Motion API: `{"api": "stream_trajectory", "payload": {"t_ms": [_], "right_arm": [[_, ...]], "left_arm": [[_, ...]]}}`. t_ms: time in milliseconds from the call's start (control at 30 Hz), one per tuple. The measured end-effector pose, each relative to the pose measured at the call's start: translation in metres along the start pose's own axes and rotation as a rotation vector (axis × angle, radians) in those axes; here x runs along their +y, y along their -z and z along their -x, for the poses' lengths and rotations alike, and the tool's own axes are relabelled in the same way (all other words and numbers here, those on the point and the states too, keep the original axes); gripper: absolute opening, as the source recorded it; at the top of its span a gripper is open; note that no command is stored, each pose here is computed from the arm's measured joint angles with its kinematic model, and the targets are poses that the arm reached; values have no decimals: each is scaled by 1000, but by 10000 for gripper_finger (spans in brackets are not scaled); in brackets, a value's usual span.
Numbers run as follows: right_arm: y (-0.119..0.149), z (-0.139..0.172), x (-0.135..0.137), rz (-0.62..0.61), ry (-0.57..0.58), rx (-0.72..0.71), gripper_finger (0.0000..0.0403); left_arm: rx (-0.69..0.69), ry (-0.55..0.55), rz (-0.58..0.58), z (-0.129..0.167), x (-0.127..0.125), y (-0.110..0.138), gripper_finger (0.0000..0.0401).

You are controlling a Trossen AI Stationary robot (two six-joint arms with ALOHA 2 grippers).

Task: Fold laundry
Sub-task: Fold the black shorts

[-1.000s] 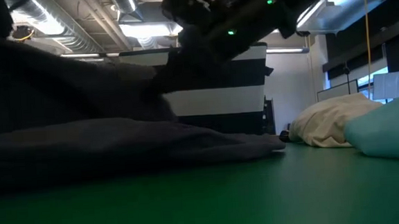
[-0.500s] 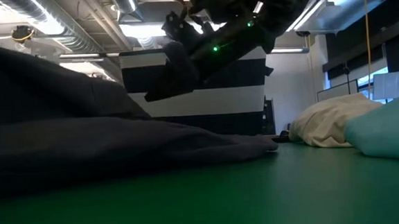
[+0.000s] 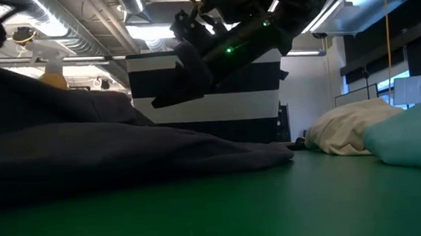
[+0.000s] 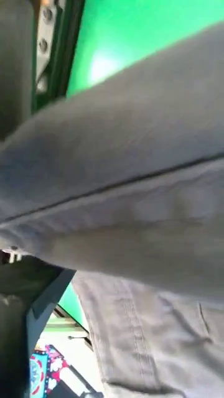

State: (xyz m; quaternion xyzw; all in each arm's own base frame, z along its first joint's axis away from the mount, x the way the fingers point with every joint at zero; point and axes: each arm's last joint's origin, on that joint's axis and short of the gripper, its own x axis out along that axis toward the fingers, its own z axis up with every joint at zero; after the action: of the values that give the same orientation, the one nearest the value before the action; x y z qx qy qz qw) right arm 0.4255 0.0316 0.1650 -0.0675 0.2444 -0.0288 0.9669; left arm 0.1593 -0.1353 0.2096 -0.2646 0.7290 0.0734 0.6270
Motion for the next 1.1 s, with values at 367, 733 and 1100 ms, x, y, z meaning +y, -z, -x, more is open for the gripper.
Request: {"api": "stream_trajectory", "payload": {"t_ms": [367,733,1100], "right_arm": [[-3,4,13,35,-86,-6,1],[14,27,75,182,-191,196,1],[39,37,83,217,-138,445,1]], "left_arm": [[113,-146,66,13,35,-19,183],[42,-138,43,26,31,-25,182],[-217,-49,-38,30,-20,-8,182]]}}
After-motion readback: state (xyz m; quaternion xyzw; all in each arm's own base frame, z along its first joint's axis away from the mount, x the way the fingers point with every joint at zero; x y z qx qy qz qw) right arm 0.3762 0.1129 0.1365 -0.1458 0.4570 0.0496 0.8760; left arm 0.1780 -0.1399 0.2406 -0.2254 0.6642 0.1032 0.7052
